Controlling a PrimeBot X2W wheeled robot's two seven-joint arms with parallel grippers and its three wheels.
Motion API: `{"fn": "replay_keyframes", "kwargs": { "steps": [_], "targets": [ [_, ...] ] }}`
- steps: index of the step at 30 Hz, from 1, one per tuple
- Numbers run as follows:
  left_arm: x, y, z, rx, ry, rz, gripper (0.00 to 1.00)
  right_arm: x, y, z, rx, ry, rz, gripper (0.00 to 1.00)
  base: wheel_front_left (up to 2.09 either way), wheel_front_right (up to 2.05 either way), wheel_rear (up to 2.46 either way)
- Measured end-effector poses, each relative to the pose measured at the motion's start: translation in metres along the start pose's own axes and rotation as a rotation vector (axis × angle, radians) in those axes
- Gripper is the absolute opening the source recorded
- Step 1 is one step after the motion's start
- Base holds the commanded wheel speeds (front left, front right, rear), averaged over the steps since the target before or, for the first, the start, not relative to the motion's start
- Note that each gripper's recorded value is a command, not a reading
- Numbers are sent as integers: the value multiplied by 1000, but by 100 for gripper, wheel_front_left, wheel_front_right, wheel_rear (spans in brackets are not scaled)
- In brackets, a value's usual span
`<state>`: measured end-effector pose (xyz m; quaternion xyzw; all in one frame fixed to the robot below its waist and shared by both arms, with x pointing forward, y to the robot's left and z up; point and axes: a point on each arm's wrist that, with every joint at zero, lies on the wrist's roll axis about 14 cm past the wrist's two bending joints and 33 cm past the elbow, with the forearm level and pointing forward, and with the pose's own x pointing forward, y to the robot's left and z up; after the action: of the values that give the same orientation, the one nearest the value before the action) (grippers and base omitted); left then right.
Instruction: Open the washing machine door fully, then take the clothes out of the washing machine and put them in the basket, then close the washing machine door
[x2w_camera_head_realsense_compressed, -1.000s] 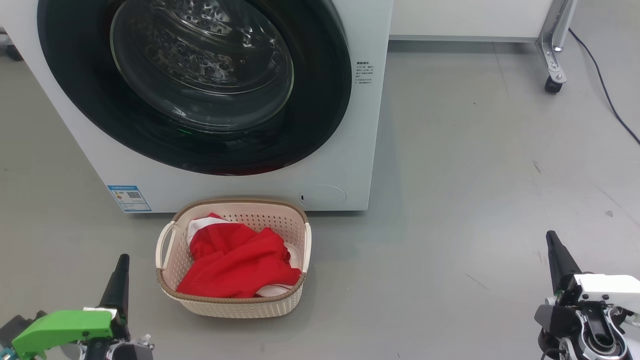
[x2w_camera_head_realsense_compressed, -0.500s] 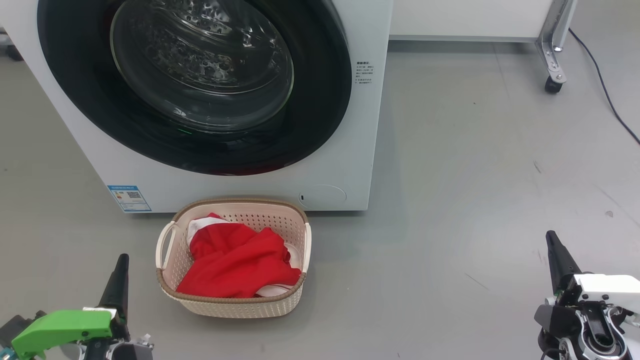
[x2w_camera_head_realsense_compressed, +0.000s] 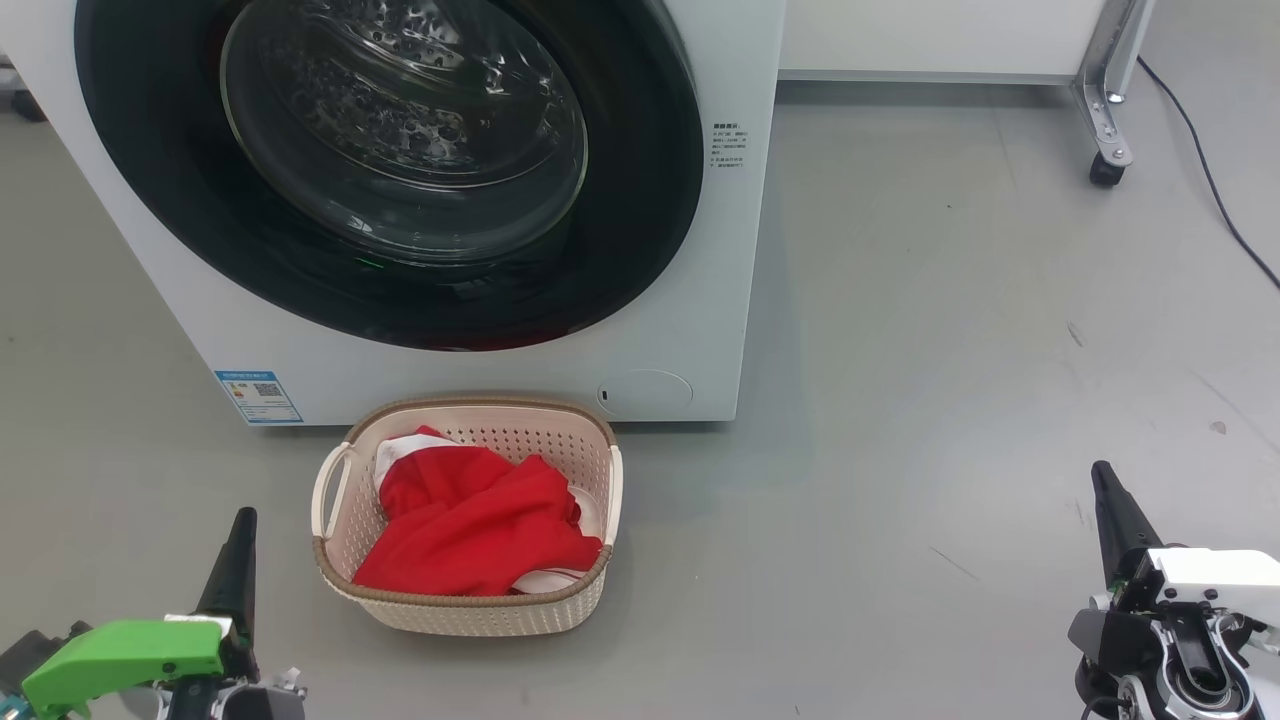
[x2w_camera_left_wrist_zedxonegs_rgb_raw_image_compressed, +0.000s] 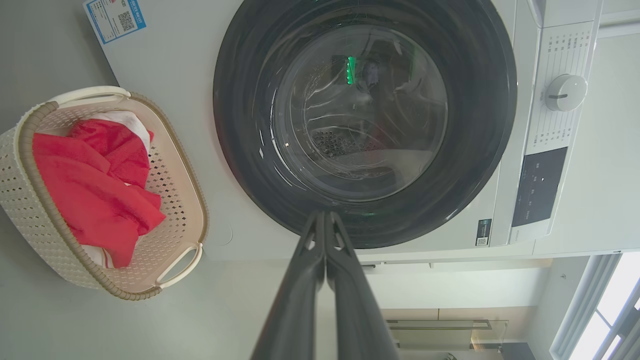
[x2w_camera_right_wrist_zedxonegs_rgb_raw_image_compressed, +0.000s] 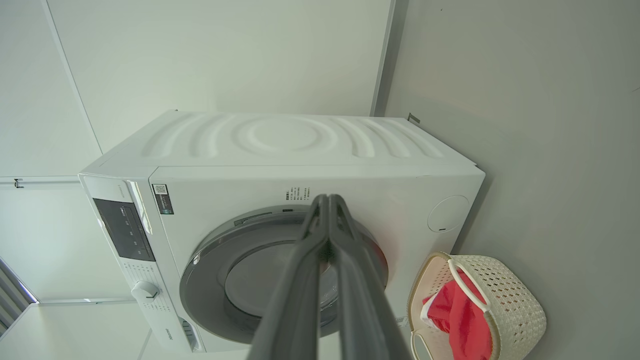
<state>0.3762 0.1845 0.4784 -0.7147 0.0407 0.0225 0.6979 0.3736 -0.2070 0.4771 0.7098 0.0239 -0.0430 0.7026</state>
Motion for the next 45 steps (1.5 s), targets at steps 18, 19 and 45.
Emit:
{"fn": "replay_keyframes", "kwargs": {
  "steps": [18,19,45],
  "targets": [
    [0,0,0,0,-1,-1,0,0,0,0,0,0,0,0,0,0,0],
    [0,0,0,0,-1,-1,0,0,0,0,0,0,0,0,0,0,0],
    [0,0,1,-1,-2,-1,0,0,0,0,0,1,0,0,0,0,0]
  ]
}}
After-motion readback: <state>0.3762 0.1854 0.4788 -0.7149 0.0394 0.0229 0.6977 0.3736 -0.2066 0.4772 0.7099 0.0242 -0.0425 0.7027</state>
